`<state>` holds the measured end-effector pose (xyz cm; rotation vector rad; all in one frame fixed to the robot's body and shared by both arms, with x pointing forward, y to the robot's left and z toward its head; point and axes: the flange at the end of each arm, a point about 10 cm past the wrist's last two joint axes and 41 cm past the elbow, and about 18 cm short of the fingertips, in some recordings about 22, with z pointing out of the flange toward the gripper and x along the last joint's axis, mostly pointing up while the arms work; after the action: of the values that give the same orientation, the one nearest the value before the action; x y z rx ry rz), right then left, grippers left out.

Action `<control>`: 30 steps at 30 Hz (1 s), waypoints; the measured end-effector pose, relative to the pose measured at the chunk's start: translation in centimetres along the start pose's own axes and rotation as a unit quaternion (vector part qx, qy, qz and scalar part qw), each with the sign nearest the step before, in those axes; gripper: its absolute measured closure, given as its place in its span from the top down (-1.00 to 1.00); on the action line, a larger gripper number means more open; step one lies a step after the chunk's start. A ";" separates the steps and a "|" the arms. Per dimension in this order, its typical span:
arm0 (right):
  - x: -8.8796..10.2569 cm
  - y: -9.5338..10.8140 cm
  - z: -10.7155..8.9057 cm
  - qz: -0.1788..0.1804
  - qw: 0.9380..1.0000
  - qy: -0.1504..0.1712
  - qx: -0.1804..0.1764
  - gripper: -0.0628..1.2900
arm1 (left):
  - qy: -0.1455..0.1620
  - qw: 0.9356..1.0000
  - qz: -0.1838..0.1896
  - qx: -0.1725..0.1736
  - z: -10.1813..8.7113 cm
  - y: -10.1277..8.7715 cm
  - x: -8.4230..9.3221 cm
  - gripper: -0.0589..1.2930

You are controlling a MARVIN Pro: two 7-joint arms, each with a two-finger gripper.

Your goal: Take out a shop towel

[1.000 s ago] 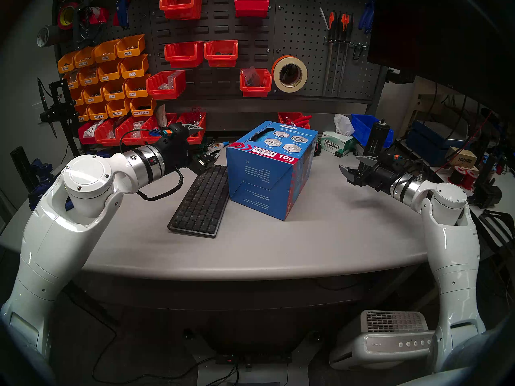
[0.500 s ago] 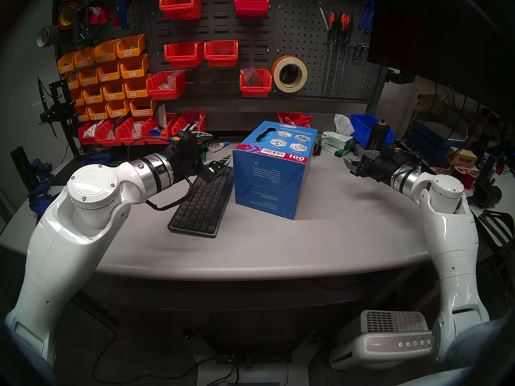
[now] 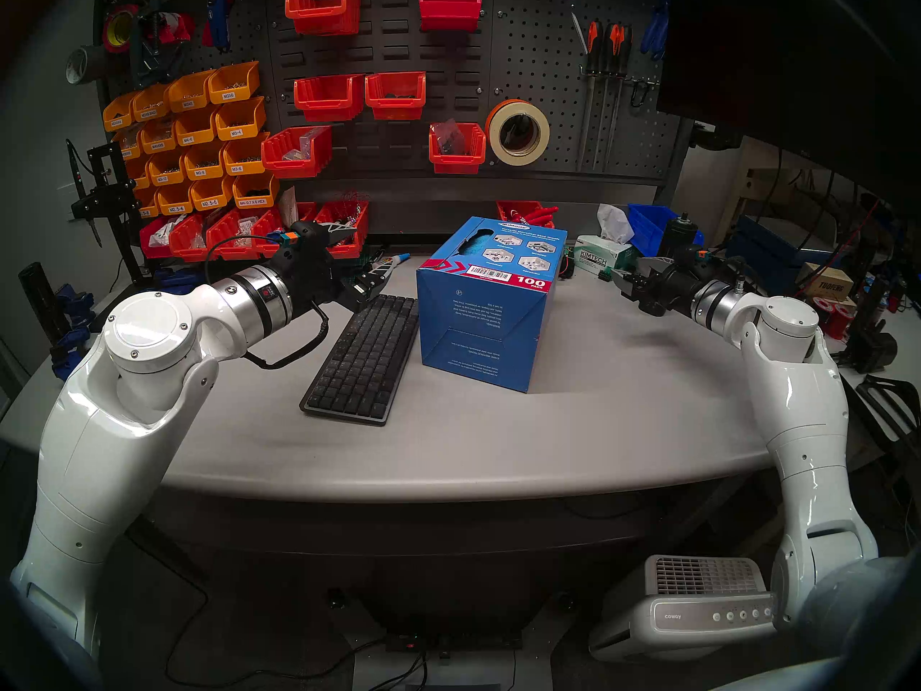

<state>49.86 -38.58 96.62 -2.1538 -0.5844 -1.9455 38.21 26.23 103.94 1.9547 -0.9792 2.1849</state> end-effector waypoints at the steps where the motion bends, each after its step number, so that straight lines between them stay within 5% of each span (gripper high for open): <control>1: -0.1 0.1 0.2 0.001 1.000 -0.001 -0.001 0.91 | 0.001 1.000 0.003 0.008 -0.2 -0.5 0.1 0.84; 8: -0.2 0.6 1.2 0.006 1.000 -0.006 -0.004 0.92 | 0.010 0.998 0.021 0.057 -2.1 -3.3 1.6 0.84; 17: 0.7 1.0 2.2 0.003 1.000 -0.002 -0.003 0.92 | 0.026 0.997 0.027 0.074 -4.2 -4.1 3.2 0.84; 30: 1.7 1.4 4.1 -0.005 1.000 -0.003 0.001 0.91 | 0.003 0.999 -0.036 0.030 -7.2 -2.7 1.8 0.84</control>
<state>54.23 -37.96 97.92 -2.1594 -0.5985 -1.9434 32.74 31.18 106.69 1.9756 -0.8372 2.2043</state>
